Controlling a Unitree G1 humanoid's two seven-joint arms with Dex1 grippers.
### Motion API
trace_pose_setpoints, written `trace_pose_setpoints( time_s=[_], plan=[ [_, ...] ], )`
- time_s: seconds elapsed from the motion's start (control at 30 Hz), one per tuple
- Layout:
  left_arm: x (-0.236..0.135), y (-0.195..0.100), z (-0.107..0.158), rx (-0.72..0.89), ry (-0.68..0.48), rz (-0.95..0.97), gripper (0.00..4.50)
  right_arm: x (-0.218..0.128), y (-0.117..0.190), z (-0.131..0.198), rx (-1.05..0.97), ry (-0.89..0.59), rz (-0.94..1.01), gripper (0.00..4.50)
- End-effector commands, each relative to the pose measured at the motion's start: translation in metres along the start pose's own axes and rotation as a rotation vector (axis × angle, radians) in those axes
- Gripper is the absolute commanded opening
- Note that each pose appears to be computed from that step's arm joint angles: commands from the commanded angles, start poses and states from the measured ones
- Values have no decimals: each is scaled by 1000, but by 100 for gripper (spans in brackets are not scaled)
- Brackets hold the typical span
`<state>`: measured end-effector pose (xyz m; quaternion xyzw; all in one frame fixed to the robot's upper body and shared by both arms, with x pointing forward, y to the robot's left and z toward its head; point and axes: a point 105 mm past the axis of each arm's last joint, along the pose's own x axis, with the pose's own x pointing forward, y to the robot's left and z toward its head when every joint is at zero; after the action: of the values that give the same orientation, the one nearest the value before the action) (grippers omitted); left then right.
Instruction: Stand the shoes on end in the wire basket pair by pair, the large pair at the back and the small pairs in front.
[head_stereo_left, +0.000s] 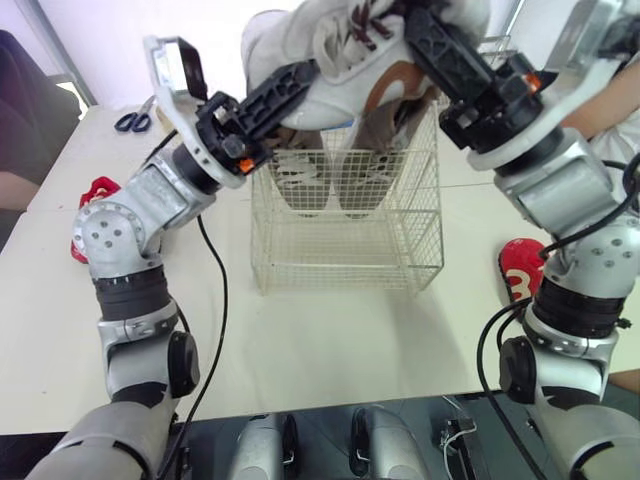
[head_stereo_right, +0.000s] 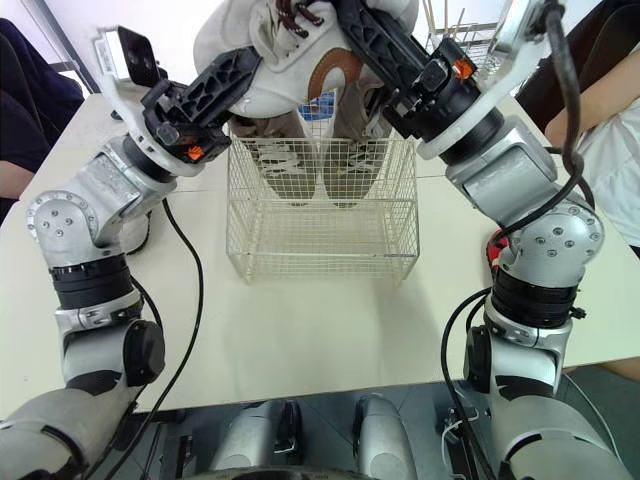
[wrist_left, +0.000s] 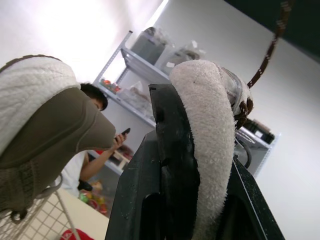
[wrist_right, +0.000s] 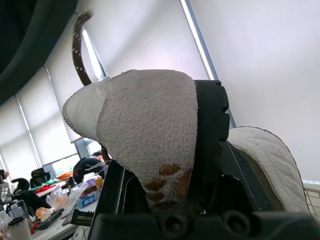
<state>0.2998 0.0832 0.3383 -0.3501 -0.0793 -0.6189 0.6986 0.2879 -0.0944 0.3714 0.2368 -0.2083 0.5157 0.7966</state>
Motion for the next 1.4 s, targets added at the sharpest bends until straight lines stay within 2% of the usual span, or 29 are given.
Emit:
trace_pose_setpoints(
  time_s=[0.03,0.1,0.17,0.2,0.27,0.43,0.57,0.73,0.93,1.07,1.4],
  plan=[
    [3,-1,-3,33,40,21,138,9,11,20,-82,-48,31,73],
    [0,-5,-5,59,79,10,216,10,8,24,-116,-36,14,73],
    [-3,-8,-6,83,117,2,330,10,8,27,-141,-17,17,73],
    [-6,-9,-6,93,137,0,358,10,9,29,-157,1,27,73],
    [-12,-12,-6,101,165,-8,447,8,10,32,-190,44,44,73],
    [-38,-17,2,132,250,23,447,-8,9,43,-322,253,108,73],
    [-53,-17,12,158,288,71,447,-21,-5,58,-409,401,123,73],
    [-56,-14,18,205,282,94,447,-27,-25,63,-542,613,176,73],
    [-54,-15,10,215,270,84,447,-24,-48,53,-734,827,266,73],
    [-55,-16,6,224,263,91,447,-21,-57,43,-824,916,332,73],
    [-52,-21,4,254,248,90,447,-22,-63,11,-868,1060,482,73]
  ],
)
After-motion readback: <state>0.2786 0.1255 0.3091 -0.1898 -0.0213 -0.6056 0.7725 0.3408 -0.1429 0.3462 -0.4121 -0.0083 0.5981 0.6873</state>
